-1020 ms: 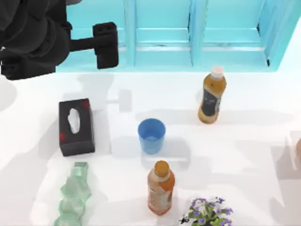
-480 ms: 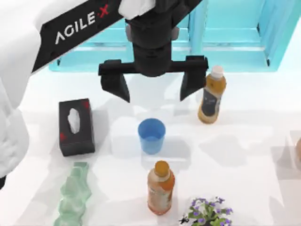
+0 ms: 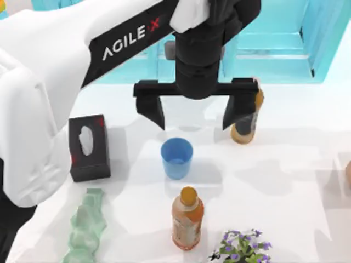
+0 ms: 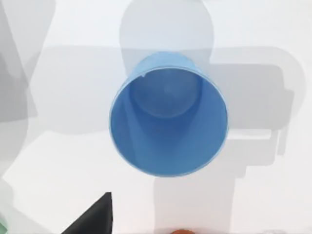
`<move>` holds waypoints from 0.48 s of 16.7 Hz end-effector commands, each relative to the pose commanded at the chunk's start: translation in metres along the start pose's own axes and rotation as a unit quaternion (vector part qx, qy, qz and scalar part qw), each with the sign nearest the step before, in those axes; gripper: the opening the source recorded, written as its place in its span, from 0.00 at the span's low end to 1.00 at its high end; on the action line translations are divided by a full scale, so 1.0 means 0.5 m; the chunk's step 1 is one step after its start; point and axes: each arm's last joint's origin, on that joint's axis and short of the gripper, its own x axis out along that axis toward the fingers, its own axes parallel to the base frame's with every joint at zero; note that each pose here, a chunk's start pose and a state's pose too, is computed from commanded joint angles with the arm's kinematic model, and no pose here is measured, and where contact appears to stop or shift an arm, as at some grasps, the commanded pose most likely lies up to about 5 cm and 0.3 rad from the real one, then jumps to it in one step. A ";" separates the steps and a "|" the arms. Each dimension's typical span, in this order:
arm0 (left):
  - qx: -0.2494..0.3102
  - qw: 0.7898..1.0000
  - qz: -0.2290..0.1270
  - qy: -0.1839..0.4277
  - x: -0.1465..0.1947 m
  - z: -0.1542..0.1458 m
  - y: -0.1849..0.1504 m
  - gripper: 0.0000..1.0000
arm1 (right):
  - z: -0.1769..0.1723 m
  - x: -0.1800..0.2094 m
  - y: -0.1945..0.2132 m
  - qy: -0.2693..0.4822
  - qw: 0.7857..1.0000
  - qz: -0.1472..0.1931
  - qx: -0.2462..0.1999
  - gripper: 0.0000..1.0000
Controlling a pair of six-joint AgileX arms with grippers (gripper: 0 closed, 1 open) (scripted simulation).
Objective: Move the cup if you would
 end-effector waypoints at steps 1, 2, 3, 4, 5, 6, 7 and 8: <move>-0.002 1.000 0.000 -0.001 0.000 0.003 0.004 1.00 | 0.000 0.000 0.000 0.000 1.000 0.000 0.000 1.00; -0.002 1.000 0.000 -0.001 0.002 0.003 0.003 1.00 | 0.000 0.000 0.000 0.000 1.000 0.000 0.000 1.00; -0.001 1.000 0.000 0.000 0.009 0.003 0.002 1.00 | 0.000 0.000 0.000 0.000 1.000 0.000 0.000 1.00; 0.000 1.000 0.000 0.000 0.021 0.004 0.001 1.00 | 0.000 0.000 0.000 0.000 1.000 0.000 0.000 1.00; 0.000 1.000 0.001 0.001 0.039 0.005 -0.001 1.00 | 0.000 0.000 0.000 0.000 1.000 0.000 0.000 1.00; 0.000 1.000 0.000 0.000 0.062 0.007 -0.002 1.00 | 0.000 0.000 0.000 0.000 1.000 0.000 0.000 1.00; 0.000 1.000 -0.001 -0.001 0.089 0.008 -0.003 1.00 | 0.000 0.000 0.000 0.000 1.000 0.000 0.000 1.00; 0.000 1.000 -0.002 -0.002 0.117 0.008 -0.004 1.00 | 0.000 0.000 0.000 0.000 1.000 0.000 0.000 1.00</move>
